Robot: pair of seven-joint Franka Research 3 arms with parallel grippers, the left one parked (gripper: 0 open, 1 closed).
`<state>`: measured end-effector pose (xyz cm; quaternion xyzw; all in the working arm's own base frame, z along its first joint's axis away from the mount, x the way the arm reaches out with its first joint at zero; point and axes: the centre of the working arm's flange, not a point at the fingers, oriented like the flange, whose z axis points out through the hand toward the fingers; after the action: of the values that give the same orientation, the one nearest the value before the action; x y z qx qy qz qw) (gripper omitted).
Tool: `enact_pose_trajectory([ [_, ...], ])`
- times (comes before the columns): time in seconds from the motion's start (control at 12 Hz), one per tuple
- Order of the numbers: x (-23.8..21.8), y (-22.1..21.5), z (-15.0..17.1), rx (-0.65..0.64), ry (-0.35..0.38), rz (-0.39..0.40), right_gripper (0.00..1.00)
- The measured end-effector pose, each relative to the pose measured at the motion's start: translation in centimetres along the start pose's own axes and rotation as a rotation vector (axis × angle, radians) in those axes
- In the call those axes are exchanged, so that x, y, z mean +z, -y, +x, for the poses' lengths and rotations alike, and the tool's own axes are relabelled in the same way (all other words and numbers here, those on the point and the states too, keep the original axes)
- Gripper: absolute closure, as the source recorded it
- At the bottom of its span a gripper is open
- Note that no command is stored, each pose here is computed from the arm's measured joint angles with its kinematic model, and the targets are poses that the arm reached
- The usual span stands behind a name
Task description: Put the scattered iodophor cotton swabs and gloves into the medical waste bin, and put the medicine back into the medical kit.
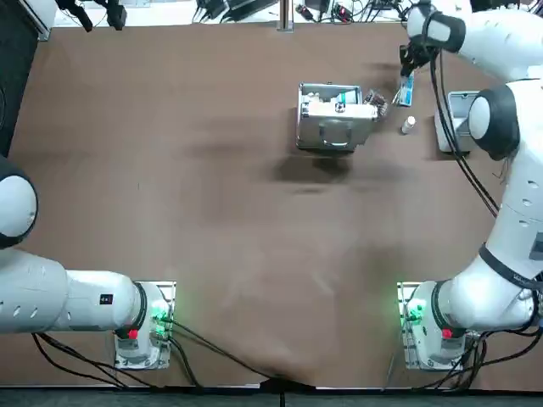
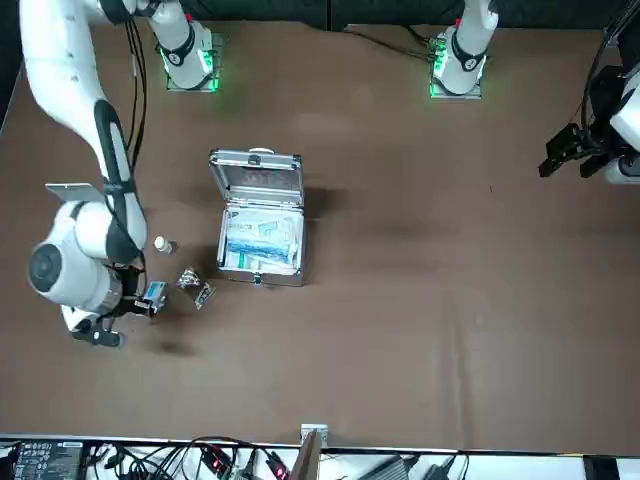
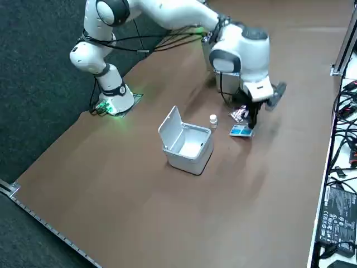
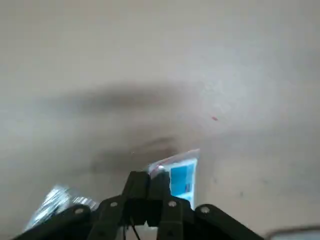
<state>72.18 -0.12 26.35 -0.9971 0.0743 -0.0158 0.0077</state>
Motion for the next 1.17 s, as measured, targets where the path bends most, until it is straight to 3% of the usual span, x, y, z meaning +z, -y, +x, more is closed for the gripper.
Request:
enact_pose_trajectory([
  [0.42, -12.0, -1.8, -1.3, 0.004, 0.026, -0.016, 0.99],
  [0.58, -14.7, -4.5, -2.2, 0.017, 0.052, -0.051, 0.99],
  [0.67, -15.8, -7.9, -3.1, 0.037, 0.109, -0.062, 0.99],
  [1.17, -12.4, -16.1, -5.4, 0.048, 0.220, -0.045, 0.98],
])
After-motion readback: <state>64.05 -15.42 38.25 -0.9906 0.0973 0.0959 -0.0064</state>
